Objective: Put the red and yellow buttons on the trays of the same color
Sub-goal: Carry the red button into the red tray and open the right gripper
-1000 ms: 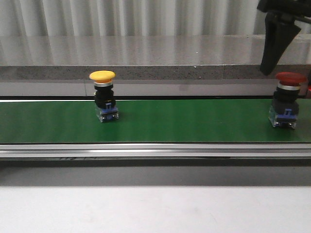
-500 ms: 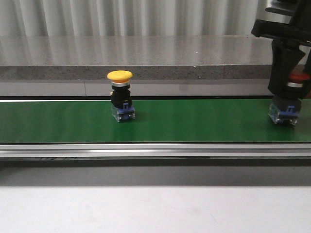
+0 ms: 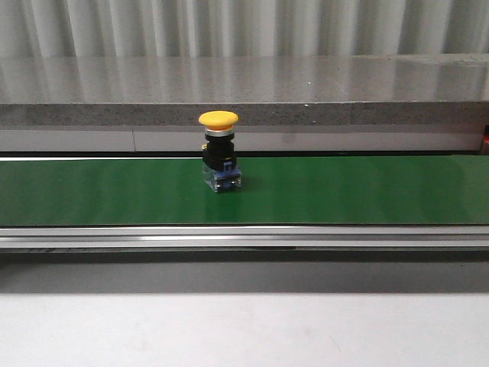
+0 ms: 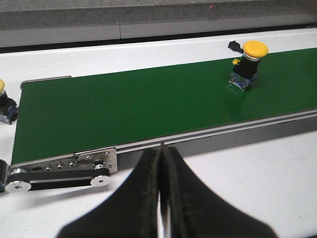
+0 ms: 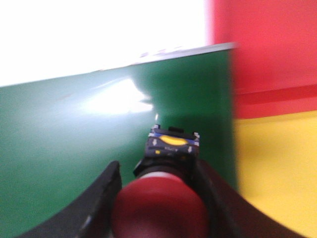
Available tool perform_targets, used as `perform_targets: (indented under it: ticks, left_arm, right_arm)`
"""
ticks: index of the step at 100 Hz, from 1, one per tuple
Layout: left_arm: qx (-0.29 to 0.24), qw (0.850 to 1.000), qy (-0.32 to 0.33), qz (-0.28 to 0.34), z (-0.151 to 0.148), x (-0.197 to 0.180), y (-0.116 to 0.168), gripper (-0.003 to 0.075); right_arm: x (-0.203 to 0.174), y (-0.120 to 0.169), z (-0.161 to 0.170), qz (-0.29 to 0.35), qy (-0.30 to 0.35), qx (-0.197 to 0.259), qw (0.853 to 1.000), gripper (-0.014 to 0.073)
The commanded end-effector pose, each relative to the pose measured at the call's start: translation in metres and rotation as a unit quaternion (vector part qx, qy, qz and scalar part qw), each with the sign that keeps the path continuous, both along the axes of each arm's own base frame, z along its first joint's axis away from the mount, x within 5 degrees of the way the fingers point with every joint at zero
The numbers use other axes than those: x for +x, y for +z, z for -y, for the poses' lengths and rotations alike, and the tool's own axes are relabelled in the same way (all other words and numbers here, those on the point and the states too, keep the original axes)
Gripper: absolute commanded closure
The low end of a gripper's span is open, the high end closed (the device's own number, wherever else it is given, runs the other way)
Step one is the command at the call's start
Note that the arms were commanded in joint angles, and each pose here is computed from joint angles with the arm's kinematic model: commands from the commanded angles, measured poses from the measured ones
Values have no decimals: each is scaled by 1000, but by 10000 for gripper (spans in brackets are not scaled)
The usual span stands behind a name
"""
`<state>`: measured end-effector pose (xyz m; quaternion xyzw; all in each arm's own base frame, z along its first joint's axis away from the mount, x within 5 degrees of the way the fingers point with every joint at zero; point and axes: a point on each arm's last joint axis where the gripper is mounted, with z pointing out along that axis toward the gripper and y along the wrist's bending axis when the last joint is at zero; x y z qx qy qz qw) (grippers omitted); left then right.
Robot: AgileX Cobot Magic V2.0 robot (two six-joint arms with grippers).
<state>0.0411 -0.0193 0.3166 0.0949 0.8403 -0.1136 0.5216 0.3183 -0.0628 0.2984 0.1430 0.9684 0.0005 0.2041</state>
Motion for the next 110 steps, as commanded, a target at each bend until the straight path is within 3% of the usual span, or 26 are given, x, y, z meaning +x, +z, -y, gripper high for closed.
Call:
perform_targets:
  ticks: [1,29,68,110]
  left_arm:
    - [-15,999,-4,35,1,2,12,740]
    - [-15,999,-4,35,1,2,12,740]
    - [-15,999,-4,35,1,2,12,740]
    - [-15,999,-4,35,1,2,12,740]
  right_arm:
    - [-3,23,21,59,-27,-28,998,337]
    - [5,18,54,60,-67,-34,995,337]
    - [65,16,81,43,-66,-32,996,337]
    - [106,-33,96,30,-66,-28,997,337]
